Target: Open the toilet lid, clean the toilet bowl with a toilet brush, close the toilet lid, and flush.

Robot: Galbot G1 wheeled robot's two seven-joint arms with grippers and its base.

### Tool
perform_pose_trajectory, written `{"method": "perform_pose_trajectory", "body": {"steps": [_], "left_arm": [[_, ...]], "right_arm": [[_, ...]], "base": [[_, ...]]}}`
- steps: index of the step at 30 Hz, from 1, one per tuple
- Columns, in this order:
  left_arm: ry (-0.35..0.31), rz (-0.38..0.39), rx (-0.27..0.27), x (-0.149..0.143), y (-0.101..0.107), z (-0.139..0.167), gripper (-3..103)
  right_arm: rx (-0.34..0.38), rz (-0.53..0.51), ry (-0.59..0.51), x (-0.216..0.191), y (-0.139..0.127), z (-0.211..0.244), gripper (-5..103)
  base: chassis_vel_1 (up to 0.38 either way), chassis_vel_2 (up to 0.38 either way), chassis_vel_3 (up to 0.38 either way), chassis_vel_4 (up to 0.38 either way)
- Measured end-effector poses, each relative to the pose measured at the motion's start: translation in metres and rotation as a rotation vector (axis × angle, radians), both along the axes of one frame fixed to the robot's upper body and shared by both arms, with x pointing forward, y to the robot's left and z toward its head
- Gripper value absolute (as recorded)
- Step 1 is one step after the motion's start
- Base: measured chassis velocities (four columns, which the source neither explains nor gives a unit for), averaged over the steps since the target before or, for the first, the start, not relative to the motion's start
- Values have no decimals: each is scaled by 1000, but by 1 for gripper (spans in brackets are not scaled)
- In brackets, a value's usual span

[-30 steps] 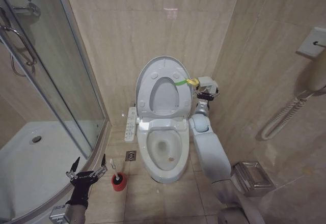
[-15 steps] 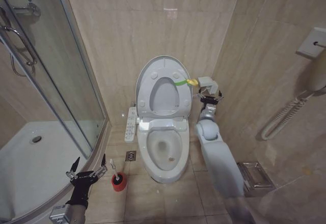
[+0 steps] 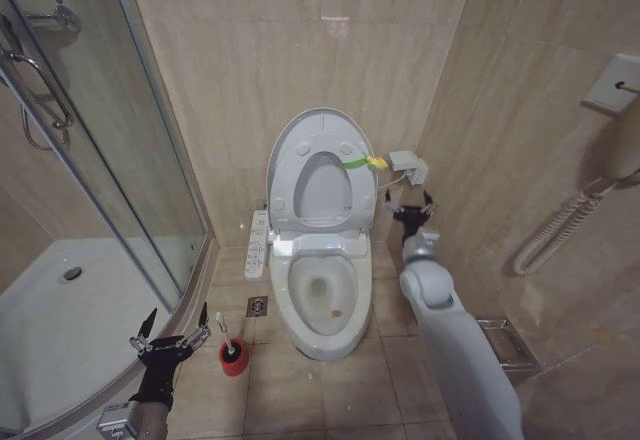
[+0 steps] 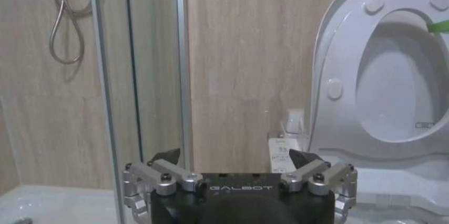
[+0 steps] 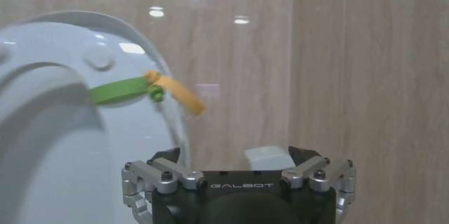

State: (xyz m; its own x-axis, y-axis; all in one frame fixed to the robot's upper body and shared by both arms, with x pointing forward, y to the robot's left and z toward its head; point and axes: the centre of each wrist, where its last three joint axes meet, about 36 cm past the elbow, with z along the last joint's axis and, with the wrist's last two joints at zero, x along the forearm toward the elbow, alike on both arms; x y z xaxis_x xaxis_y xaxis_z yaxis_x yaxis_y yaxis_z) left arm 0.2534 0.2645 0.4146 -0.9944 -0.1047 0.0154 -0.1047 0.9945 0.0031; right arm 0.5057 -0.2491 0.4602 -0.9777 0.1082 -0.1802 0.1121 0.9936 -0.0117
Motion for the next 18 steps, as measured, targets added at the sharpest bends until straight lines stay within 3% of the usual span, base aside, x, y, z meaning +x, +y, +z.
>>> {"method": "perform_pose_trajectory", "body": {"steps": [10,18], "left_arm": [[0,0,0,0,0,0,100],[0,0,0,0,0,0,100]], "right_arm": [[6,165,38,-60,-10,-2,100],[-14,275,53,-82,-13,-25,100]], "base": [[0,0,0,0],[0,0,0,0]]}}
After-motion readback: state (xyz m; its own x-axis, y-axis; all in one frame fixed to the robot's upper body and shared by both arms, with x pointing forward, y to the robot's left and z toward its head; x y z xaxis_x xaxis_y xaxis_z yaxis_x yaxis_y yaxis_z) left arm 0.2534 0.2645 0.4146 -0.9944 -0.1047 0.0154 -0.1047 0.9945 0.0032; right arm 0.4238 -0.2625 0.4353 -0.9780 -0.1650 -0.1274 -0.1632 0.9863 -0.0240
